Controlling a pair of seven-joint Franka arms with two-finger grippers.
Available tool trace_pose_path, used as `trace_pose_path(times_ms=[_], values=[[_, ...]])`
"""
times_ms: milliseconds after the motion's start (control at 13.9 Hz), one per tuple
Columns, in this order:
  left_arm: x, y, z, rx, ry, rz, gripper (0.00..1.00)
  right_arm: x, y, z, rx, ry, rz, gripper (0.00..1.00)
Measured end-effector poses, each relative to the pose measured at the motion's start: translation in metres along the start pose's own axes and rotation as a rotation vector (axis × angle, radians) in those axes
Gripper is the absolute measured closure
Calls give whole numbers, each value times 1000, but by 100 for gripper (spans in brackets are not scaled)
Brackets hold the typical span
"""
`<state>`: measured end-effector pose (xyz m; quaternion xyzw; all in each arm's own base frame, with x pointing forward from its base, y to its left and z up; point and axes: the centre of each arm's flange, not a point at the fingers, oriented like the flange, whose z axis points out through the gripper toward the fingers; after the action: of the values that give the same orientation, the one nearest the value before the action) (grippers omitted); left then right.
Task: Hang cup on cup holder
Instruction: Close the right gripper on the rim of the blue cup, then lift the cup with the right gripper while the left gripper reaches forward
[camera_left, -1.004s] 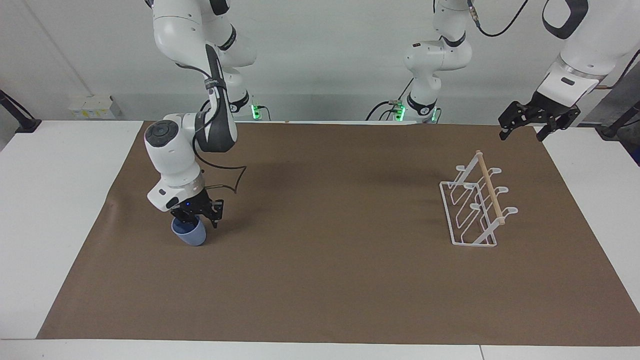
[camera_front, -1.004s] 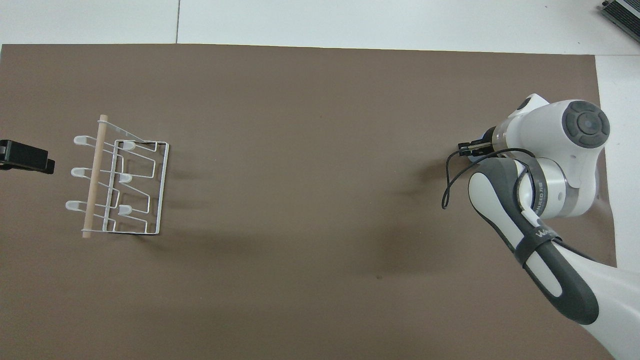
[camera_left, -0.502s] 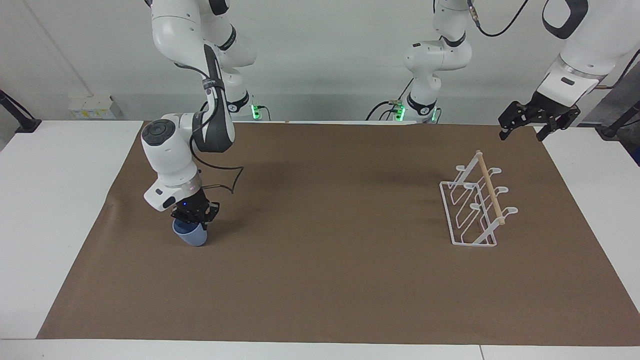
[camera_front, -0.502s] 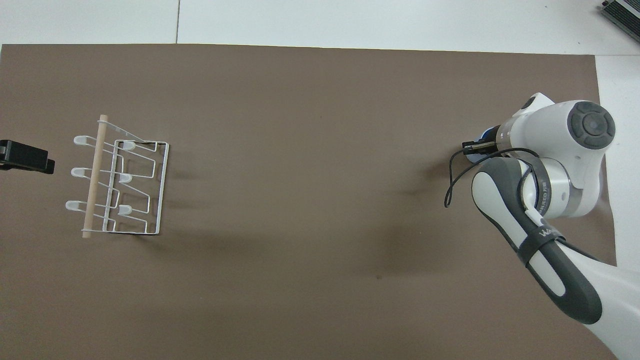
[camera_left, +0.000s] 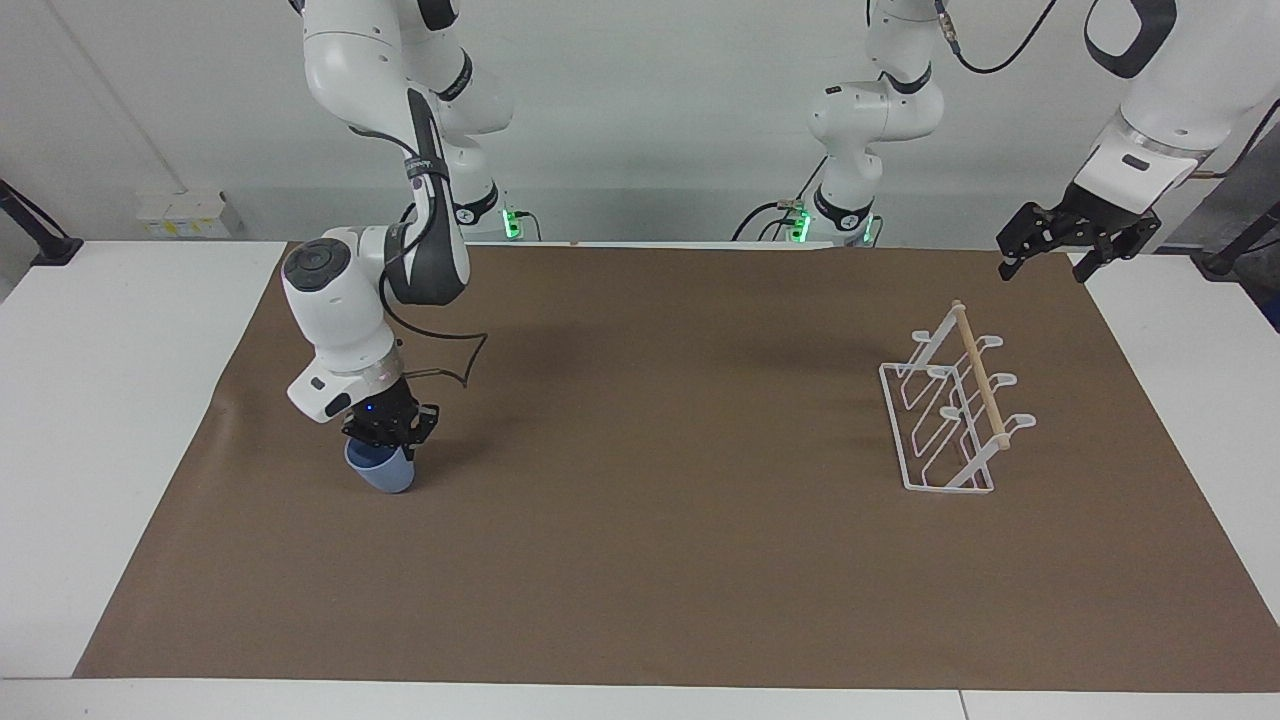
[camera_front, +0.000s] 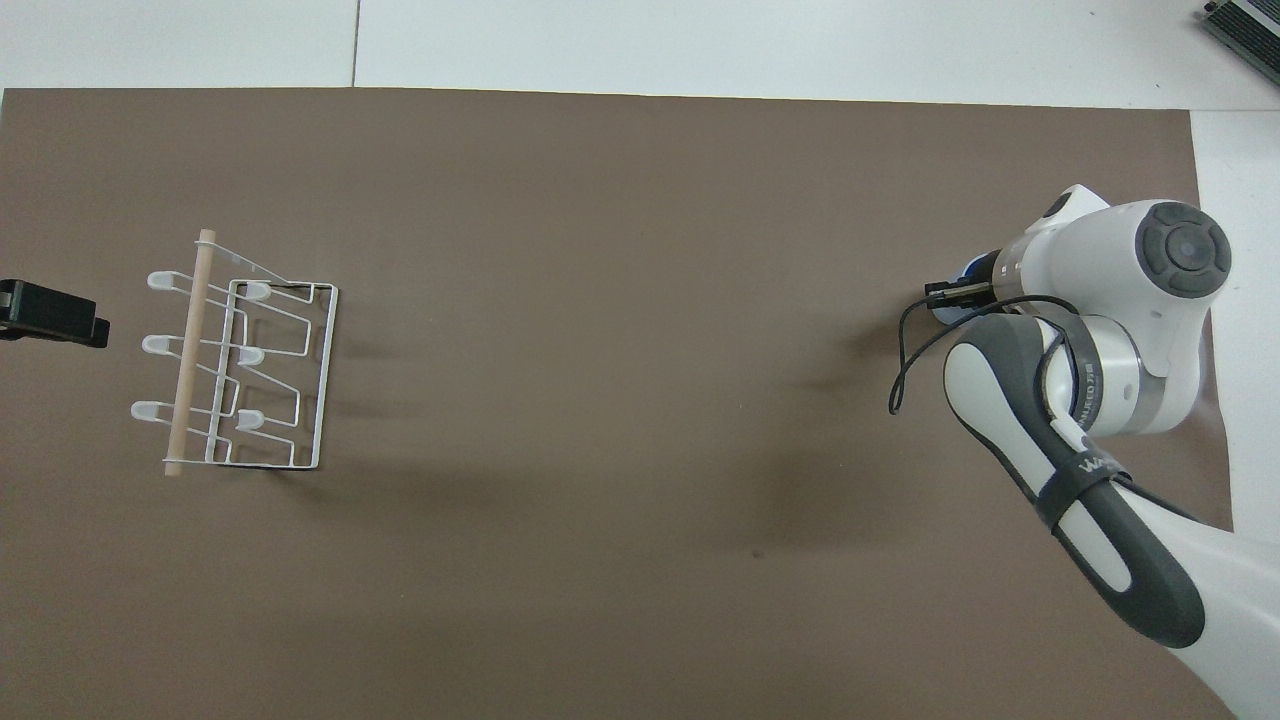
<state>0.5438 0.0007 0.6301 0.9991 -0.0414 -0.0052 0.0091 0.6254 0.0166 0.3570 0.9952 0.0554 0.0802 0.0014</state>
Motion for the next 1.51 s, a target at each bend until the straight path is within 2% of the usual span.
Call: trace_pose_path(times_ms=[143, 287, 646, 861, 1004, 1148, 1363, 1507], values=[[0, 0, 0, 0, 0, 0, 0, 8, 1, -11, -1, 15, 0, 94], [0, 6, 0, 0, 0, 12, 0, 18, 2, -30, 0, 4, 0, 94], [1, 30, -1, 1, 1, 53, 0, 39, 3, -100, 6, -47, -1, 94], [1, 26, -1, 1, 3, 28, 0, 48, -6, -137, 17, -33, -12, 94], [1, 24, -2, -2, 10, -43, 0, 54, -30, -152, 82, -3, -23, 94], [2, 29, -6, -40, 18, -149, 0, 57, -54, -157, 180, 10, -11, 94], [3, 49, -17, -140, 9, -429, 0, 61, -90, -167, 335, 39, 59, 94], [2, 79, -21, -220, -34, -640, 0, 64, -128, -176, 415, 62, 120, 94]])
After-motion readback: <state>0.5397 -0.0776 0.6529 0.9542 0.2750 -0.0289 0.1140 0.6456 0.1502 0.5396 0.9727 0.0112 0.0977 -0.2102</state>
